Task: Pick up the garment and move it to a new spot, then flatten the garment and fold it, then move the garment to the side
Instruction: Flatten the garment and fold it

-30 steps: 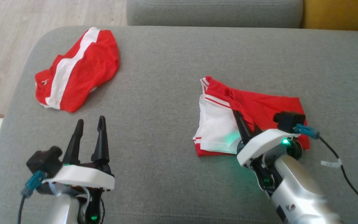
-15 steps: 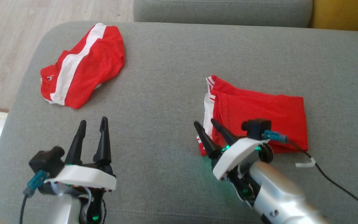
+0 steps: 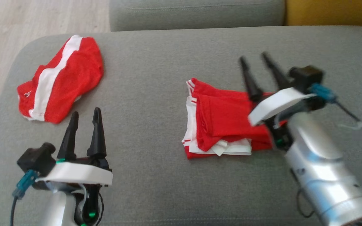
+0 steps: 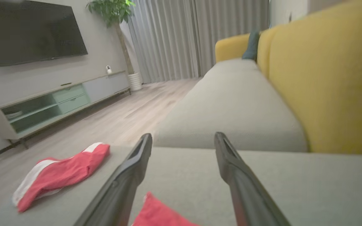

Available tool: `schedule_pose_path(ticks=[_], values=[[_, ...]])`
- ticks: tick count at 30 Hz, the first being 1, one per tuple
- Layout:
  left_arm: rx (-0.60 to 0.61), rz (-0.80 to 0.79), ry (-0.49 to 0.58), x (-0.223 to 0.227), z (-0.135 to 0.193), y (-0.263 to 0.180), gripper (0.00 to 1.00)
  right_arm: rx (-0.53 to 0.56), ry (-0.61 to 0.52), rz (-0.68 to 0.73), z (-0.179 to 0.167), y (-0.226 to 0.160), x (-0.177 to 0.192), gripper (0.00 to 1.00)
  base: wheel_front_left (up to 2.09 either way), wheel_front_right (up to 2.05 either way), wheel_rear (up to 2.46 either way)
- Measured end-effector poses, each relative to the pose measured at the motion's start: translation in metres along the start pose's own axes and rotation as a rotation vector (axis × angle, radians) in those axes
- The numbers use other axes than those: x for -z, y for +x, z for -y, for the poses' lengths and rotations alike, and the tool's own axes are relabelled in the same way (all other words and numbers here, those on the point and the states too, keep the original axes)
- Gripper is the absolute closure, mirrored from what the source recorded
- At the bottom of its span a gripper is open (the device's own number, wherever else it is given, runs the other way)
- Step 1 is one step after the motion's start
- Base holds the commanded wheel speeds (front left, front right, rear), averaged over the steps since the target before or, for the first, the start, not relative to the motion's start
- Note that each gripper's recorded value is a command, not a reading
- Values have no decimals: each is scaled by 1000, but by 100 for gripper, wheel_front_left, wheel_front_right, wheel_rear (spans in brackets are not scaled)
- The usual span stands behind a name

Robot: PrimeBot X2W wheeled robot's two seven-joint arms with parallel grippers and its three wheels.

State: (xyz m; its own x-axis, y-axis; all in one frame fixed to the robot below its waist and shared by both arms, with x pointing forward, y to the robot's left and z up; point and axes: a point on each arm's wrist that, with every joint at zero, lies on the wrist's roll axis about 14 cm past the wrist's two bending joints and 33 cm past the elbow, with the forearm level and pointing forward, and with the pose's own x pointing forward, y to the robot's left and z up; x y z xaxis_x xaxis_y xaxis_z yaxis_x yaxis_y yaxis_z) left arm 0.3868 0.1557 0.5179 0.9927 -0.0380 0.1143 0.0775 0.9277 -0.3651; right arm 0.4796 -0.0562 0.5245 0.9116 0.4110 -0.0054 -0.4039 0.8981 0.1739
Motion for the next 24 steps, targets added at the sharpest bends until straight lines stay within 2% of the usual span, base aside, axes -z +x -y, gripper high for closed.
schedule_pose_path(ticks=[4, 9, 16, 24], values=[[31, 31, -4, -9, 12, 5, 0, 72, -119, 99, 31, -19, -27, 0, 0, 0, 0], [71, 58, -10, -17, 25, 9, 0, 184, -141, 84, 56, -63, -3, 0, 0, 0, 0], [128, 61, 24, -16, 43, 13, 0, 312, -138, 114, 78, -108, 1, 0, 0, 0, 0], [138, 36, 47, -7, 46, 10, 0, 341, -102, 95, 78, -126, 14, 0, 0, 0, 0]])
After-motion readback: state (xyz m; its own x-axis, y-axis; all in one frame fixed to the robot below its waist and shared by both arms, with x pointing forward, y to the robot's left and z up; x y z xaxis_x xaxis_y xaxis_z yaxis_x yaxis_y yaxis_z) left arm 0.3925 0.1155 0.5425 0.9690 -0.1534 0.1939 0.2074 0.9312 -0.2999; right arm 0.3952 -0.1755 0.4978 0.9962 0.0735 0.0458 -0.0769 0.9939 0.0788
